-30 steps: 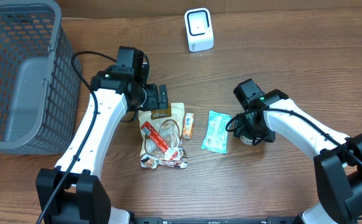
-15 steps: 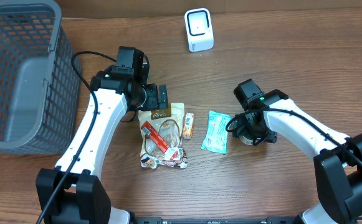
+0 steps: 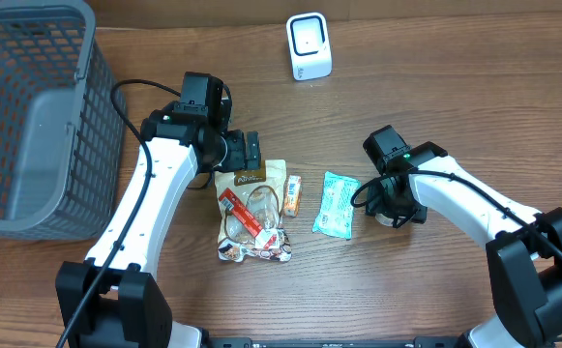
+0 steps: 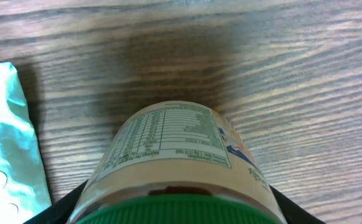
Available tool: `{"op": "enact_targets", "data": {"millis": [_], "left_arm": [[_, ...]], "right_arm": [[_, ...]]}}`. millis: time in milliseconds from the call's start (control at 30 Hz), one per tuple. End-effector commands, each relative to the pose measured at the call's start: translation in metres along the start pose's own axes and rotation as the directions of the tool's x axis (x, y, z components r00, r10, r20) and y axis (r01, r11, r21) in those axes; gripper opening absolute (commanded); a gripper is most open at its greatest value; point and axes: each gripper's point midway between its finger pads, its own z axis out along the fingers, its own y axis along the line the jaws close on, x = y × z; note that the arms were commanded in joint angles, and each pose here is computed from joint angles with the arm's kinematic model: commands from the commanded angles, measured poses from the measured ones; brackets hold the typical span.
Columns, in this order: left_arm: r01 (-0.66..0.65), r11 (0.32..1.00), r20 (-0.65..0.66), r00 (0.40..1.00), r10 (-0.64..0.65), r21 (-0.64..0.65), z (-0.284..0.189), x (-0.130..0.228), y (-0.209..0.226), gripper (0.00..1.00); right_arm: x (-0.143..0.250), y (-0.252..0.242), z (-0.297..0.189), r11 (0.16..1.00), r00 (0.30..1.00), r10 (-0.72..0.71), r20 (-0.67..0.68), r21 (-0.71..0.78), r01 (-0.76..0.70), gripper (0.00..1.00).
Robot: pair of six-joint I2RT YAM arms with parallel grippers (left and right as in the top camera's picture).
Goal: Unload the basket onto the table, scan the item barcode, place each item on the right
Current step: 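Close the right gripper on the green-lidded jar, then lift the jar and carry it to the white scanner with the right gripper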
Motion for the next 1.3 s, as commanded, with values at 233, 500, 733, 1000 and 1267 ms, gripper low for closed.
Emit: {"op": "enact_targets", "data": {"millis": [233,500,733,1000,1267], "left_arm": [[0.008,1.000,0.032,0.999,-0.009,0.007,-0.009,-0.007,-0.001,1.00],[0.008,1.000,0.032,0.999,-0.009,0.007,-0.009,-0.007,-0.001,1.00],[0.008,1.000,0.033,0.999,-0.008,0.007,-0.009,-0.007,-0.001,1.00],[0.008,1.000,0.033,0.999,-0.008,0.007,-0.009,-0.007,-0.001,1.00],[0.008,1.000,0.033,0.999,-0.008,0.007,-0.009,-0.007,-0.001,1.00]], "right_arm": [[-0.027,0.012,-0.056,0.999,0.996,0.009,0.093,-0.045,-0.004,0.39],[-0.054,0.030,-0.100,0.990,0.975,0.031,0.219,-0.143,0.000,0.25],[-0.091,0.078,-0.156,0.926,0.912,-0.086,0.400,-0.307,0.222,0.23],[-0.120,0.097,-0.236,0.879,0.835,-0.022,0.549,-0.387,0.278,0.18],[-0.156,0.122,-0.265,0.837,0.701,-0.028,0.712,-0.367,0.406,0.18]]}}
